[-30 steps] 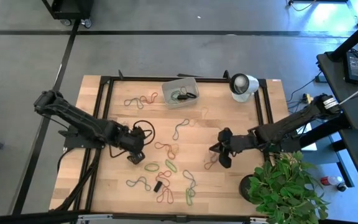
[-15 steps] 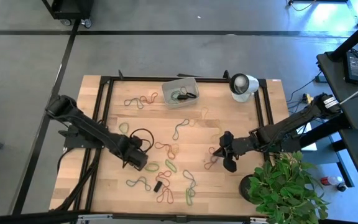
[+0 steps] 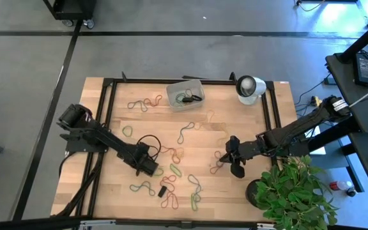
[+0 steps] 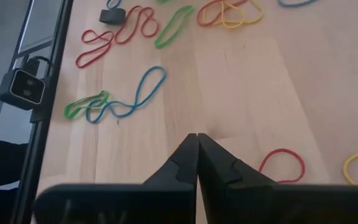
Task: Pick and place rubber bands into bin
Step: Put the top black rubber band into the gray bin
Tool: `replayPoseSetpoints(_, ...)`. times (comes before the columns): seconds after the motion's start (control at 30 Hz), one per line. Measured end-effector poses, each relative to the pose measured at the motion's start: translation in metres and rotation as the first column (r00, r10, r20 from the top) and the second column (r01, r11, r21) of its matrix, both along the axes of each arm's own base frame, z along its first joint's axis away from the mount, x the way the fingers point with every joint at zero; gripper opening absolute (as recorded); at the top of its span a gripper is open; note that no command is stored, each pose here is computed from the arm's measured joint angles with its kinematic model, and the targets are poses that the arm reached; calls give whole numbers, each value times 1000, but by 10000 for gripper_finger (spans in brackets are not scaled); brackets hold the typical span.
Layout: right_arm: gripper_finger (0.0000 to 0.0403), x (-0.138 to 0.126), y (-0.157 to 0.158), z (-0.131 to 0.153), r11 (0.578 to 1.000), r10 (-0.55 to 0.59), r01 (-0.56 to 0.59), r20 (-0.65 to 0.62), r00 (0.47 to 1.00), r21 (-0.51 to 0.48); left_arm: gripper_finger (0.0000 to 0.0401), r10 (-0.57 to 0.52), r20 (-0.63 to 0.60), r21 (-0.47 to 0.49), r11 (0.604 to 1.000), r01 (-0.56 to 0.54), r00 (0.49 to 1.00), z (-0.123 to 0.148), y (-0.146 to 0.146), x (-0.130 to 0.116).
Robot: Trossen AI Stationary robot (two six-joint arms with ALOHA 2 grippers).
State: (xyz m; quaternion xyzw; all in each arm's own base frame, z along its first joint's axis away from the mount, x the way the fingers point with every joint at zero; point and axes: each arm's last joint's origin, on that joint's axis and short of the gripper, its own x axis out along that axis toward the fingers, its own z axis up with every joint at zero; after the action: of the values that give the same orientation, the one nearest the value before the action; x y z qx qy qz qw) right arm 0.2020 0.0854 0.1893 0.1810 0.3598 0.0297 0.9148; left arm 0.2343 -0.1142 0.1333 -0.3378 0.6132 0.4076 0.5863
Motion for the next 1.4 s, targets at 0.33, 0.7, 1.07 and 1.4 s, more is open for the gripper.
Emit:
replayPoseSetpoints(0.33, 10, -3, 6, -1, 999, 35, -35, -6, 999, -4, 5, 19, 65, -30, 999, -17, 998, 10, -8, 15)
replayPoseSetpoints(0.7, 10, -5, 8, -1, 999, 26, -26, -3, 1000, -26, 3, -76, 273, 130, 991, 42, 959, 76, 9, 36)
replayPoseSetpoints(1.07, 10, -3, 5, -1, 995, -33, 36, 29, 999, -97, 3, -292, 367, 342, 925, 164, 883, 137, 85, 72)
replayPoseSetpoints(1.4, 10, 2, -10, 1, 956, -226, 238, 89, 970, -169, 2, -515, 372, 511, 808, 292, 773, 158, 204, 96)
